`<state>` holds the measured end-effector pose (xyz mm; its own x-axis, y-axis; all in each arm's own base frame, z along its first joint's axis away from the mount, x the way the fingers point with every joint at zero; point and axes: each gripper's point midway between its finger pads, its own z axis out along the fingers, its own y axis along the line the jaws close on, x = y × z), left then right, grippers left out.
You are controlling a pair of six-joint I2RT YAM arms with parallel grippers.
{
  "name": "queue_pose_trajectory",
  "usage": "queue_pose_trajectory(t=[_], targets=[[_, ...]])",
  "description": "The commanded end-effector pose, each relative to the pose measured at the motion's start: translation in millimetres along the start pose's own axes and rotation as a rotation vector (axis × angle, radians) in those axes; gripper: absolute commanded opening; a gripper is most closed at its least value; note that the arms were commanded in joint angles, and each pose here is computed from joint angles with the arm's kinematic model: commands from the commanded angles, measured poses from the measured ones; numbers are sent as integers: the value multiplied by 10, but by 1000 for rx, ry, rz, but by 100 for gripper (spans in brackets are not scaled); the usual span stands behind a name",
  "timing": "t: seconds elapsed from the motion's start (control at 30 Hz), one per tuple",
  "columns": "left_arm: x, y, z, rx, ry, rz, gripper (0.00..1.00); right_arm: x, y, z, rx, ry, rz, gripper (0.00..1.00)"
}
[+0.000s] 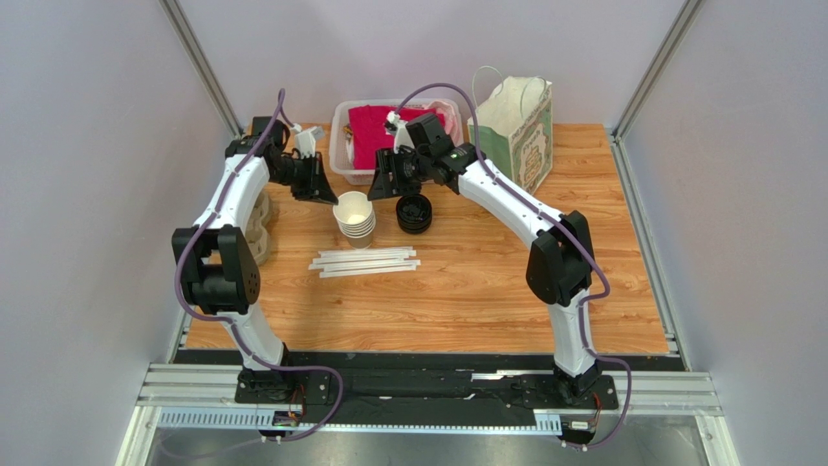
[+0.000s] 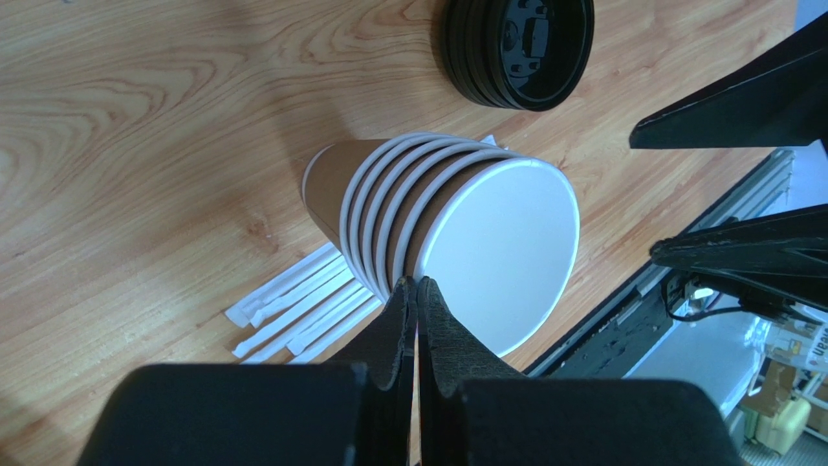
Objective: Pack the takeout coffee
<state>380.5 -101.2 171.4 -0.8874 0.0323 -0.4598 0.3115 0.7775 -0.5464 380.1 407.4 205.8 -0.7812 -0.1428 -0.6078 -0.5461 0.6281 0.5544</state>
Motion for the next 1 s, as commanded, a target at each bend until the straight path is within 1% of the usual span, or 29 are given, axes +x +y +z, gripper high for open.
queue_pose_trajectory(t=[0.0,0.07,0.1,0.17,0.2,0.27,0.47,0.6,0.9,0.93,0.97], targets=[[-85,-46,4,42,-35,10,0,-90,103,118,-38,-19,3,54],[-68,-41,17,45,-30,8,0,-100,100,139,-39,-17,3,50],[-65,-46,23,47,-30,9,0,-80,84,175,-42,-9,6,44],[-60,-41,34,49,-27,6,0,-90,117,182,-50,-7,5,39],[-56,-34,33,48,-27,4,0,-79,115,200,-50,-3,7,33],[-66,-36,42,50,-30,8,0,-91,141,200,-54,-7,1,30],[-79,-44,46,58,-33,11,0,-71,155,266,-68,6,18,28],[-82,-58,36,61,-33,11,0,-62,173,279,-81,12,27,22],[-75,-61,43,70,-31,6,0,-39,137,297,-65,19,39,24],[-70,-57,45,68,-29,6,0,-53,122,294,-60,14,38,24],[-68,-66,52,73,-28,6,0,-45,122,303,-59,16,36,21]])
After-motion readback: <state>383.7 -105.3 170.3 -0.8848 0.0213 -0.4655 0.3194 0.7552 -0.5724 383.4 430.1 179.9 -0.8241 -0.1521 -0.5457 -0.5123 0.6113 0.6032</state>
